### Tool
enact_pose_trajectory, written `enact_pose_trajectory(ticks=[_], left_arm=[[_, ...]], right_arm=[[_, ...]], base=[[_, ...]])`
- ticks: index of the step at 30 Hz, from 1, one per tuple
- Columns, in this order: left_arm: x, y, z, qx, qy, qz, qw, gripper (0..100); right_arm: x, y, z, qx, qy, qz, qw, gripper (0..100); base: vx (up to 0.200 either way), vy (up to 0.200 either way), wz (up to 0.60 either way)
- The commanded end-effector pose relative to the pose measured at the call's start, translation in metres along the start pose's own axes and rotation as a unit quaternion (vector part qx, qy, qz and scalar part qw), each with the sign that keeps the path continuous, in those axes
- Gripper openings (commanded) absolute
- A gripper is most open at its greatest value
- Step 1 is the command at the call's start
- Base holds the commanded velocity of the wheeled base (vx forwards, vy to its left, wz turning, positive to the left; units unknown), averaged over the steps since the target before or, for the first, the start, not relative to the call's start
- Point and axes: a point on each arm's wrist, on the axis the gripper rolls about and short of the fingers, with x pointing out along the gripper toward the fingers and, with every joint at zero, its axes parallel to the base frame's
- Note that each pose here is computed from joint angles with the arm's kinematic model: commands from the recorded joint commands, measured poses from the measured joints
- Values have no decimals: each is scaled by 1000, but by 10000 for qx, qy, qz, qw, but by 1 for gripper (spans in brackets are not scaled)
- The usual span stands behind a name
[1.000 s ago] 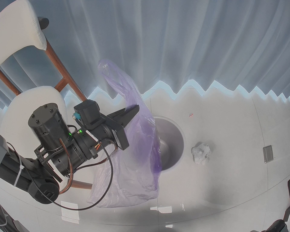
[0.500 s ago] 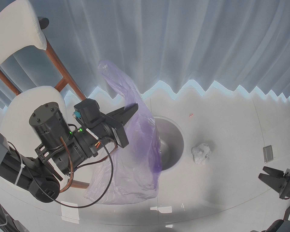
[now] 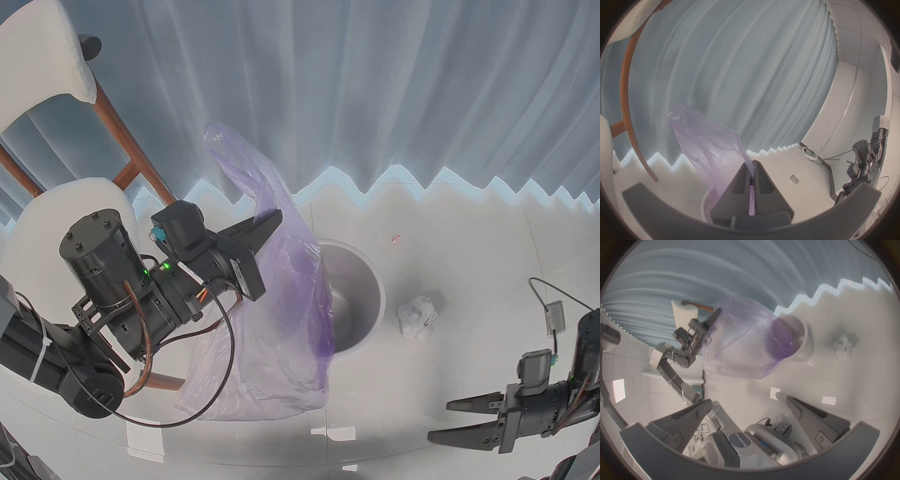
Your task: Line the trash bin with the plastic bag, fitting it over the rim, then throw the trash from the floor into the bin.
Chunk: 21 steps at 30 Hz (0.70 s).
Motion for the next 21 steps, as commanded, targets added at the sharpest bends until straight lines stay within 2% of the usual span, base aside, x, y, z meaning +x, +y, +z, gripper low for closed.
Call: enact_pose_trajectory(ticks=[1, 7, 12, 13, 18, 21], left_arm=[[1, 0, -1, 1, 19, 6, 10000, 0], [0, 1, -1, 3, 18, 13, 10000, 0], [1, 0, -1, 1, 19, 6, 10000, 0], [1, 0, -1, 1, 19, 6, 10000, 0], [1, 0, -2, -7, 27, -1, 10000, 0], [1, -1, -2, -2, 28, -9, 10000, 0]], right_arm=[[45, -8, -18, 54, 990, 82, 9950, 100], [81, -20, -18, -33, 937, 152, 9955, 100], [113, -21, -26, -239, 830, 368, 9956, 100], [113, -21, -26, -239, 830, 368, 9956, 0], [147, -25, -41, -361, 799, 457, 9951, 0], [169, -33, -47, -378, 500, 568, 9964, 0]], base=[[0, 0, 0], [0, 0, 0], [0, 0, 0], [0, 0, 0], [0, 0, 0], [0, 0, 0]])
